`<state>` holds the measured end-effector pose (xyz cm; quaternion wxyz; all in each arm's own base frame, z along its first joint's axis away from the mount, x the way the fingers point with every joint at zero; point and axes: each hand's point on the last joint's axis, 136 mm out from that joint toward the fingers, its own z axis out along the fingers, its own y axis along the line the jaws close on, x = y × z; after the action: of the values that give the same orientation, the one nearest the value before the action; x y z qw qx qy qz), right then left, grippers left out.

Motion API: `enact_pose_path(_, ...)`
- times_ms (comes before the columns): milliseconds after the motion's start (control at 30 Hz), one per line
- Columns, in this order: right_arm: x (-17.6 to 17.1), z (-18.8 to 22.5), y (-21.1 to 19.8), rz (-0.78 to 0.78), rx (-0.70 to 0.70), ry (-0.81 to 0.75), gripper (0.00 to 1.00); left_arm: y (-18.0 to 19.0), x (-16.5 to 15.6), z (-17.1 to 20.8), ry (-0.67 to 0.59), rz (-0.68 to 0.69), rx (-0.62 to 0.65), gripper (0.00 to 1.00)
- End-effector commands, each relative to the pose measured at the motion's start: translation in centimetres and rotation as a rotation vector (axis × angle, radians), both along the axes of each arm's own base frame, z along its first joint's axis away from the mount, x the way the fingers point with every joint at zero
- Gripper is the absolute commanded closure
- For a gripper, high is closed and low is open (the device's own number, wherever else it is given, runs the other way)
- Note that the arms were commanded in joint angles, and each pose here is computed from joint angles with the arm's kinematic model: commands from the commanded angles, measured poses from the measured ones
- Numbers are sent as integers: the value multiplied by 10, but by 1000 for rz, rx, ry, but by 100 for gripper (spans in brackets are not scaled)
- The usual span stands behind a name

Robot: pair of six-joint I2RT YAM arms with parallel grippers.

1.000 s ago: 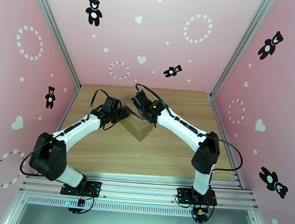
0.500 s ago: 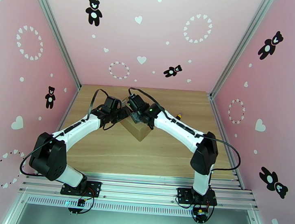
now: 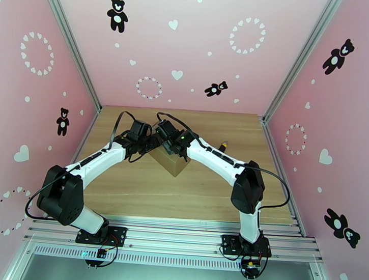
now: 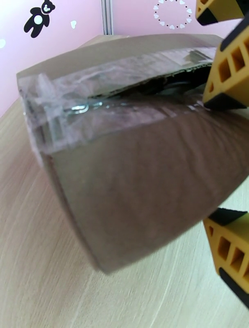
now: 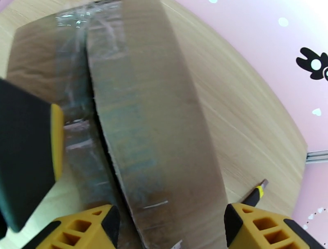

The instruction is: Unpack the express box

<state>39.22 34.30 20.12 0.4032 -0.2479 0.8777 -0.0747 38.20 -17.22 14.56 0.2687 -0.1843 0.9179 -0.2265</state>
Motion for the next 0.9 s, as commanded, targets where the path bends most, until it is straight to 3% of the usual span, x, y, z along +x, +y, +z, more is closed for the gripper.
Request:
enact_pose_path(0, 17, 0, -15, -47, -108, -72, 28, 29, -55, -69, 294, 2, 157, 32)
enact_pose_path(867, 52, 53, -50, -150, 31, -173, 28, 31, -71, -89, 349, 5, 148, 33)
